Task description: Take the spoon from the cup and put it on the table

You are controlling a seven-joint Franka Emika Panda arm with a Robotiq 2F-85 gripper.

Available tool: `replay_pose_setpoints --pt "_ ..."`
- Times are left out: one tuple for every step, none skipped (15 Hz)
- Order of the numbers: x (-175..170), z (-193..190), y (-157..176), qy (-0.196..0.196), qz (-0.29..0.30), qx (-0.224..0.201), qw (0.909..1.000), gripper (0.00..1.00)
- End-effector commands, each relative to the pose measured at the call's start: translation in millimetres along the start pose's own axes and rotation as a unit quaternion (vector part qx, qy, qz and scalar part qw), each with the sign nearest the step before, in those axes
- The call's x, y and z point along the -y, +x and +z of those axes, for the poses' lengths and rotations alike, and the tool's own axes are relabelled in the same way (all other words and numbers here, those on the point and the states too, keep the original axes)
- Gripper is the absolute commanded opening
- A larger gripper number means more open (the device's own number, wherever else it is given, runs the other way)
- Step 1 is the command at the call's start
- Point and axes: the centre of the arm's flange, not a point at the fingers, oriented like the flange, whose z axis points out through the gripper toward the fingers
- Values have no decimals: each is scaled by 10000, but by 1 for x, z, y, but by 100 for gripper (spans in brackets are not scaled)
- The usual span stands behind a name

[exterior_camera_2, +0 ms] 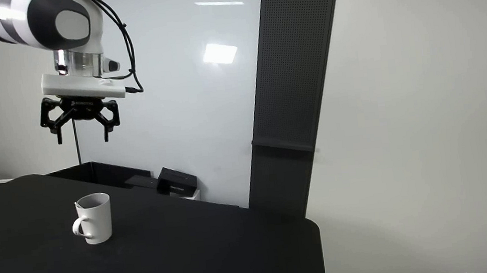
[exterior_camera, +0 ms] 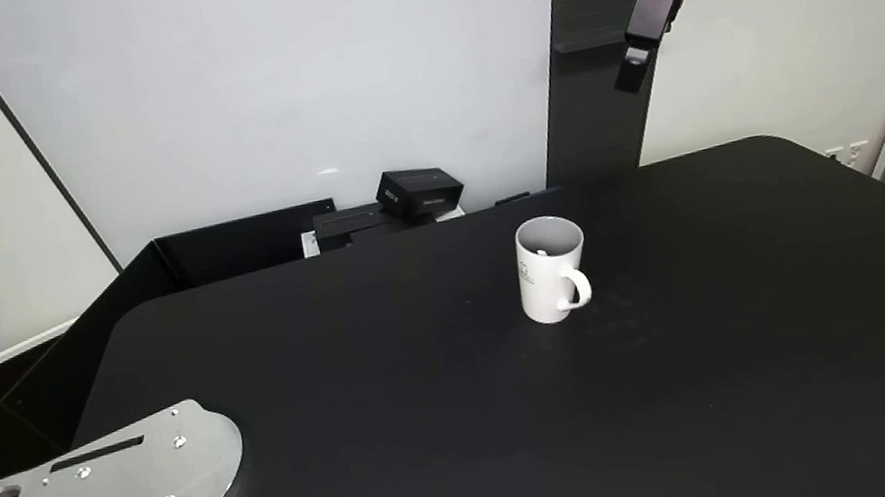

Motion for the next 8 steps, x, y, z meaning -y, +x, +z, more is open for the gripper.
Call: replay_pose_setpoints --pt "23 5 -8 -147 -240 66 9996 100" --pt "28 9 -9 -145 -291 124 9994 100" --pt "32 12 -10 -147 -323 164 9992 100" --pt "20 14 -1 -46 -248 131 9996 100" --pt "23 18 -1 -42 -282 157 9995 100" --pt "26 20 -2 -36 -295 169 9994 100" --pt "26 20 -2 -36 -301 173 9994 100" --pt "27 20 -3 -38 -301 174 9994 100"
